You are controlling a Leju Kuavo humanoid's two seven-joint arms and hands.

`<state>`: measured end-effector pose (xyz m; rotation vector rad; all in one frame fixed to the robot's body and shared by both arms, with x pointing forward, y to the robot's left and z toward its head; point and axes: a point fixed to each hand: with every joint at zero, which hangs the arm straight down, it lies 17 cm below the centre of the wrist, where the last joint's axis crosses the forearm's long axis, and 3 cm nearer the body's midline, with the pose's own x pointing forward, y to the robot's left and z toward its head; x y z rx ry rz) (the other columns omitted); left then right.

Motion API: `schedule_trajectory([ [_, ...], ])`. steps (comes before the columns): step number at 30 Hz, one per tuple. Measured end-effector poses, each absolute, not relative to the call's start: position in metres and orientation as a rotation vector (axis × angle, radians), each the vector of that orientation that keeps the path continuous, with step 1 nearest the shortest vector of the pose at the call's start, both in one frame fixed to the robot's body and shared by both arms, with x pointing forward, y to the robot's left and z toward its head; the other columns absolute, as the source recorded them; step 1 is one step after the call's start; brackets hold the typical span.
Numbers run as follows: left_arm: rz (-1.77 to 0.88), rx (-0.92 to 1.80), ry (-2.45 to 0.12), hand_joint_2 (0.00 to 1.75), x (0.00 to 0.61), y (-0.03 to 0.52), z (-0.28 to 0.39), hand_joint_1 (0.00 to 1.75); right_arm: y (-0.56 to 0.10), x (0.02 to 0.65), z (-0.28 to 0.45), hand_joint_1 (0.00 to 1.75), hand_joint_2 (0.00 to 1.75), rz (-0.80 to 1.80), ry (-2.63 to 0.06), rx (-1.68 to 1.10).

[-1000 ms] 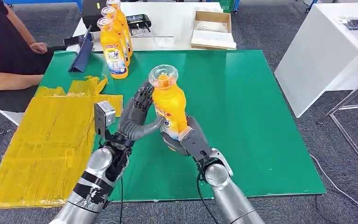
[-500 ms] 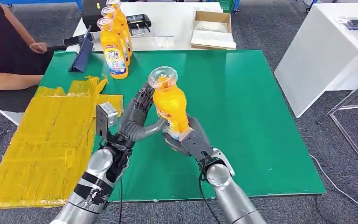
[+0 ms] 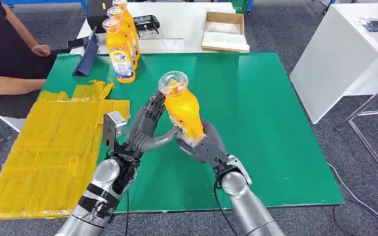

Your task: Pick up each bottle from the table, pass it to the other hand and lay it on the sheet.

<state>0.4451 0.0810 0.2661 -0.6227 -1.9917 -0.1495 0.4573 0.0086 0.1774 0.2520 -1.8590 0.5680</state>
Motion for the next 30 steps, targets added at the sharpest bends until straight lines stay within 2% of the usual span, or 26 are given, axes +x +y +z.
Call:
schedule_trajectory([
  [18,-0.193,-0.700,-1.971,1.75,0.434,0.062,0.269,0.00,-0.007,0.476,0.178,1.75,1.75,0.581,-1.858,0.164],
  [30,-0.167,-0.666,-1.955,1.75,0.436,0.074,0.258,0.00,0.078,0.432,0.139,1.75,1.75,0.886,-1.725,0.268],
])
